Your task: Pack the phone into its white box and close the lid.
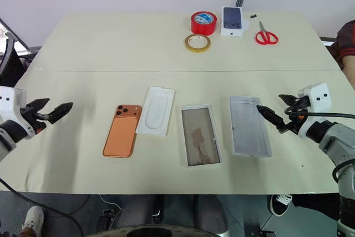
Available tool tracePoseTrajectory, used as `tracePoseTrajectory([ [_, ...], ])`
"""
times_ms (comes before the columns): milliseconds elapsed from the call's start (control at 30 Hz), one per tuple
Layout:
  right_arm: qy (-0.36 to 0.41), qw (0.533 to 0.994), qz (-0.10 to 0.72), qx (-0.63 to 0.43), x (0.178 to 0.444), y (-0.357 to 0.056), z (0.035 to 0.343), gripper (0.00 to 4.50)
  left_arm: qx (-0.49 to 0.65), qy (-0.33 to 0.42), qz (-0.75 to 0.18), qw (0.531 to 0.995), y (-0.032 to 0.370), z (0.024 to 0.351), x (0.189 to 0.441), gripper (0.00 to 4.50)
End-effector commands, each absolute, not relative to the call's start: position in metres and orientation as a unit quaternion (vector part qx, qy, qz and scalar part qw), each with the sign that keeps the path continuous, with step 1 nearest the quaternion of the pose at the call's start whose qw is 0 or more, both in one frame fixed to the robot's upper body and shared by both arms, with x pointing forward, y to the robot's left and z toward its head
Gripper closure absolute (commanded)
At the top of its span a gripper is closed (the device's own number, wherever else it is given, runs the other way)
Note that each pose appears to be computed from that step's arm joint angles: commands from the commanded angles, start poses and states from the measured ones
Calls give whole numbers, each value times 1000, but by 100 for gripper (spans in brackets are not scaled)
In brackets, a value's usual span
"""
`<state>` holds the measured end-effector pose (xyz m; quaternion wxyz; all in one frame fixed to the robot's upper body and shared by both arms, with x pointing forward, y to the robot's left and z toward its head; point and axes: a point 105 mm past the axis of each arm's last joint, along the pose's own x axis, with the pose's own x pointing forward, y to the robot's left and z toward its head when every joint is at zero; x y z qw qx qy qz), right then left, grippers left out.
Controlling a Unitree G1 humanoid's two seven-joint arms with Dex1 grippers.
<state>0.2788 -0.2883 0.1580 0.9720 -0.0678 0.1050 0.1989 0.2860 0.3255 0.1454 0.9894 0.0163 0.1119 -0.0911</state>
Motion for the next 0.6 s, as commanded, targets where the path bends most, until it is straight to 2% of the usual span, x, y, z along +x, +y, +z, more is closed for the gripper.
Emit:
tracePoseTrajectory([
  [33, 85, 971, 212, -76, 278, -280, 168, 7, 26, 97, -93, 991, 323, 155, 286, 0],
  [333, 70, 965, 238, -85, 282, -267, 177, 7, 23, 89, -117, 989, 302, 159, 290, 0],
  [500, 67, 950, 284, -108, 286, -241, 182, 7, 24, 79, -174, 981, 263, 162, 299, 0],
  [600, 59, 940, 311, -127, 287, -227, 185, 7, 24, 91, -228, 969, 218, 151, 304, 0],
])
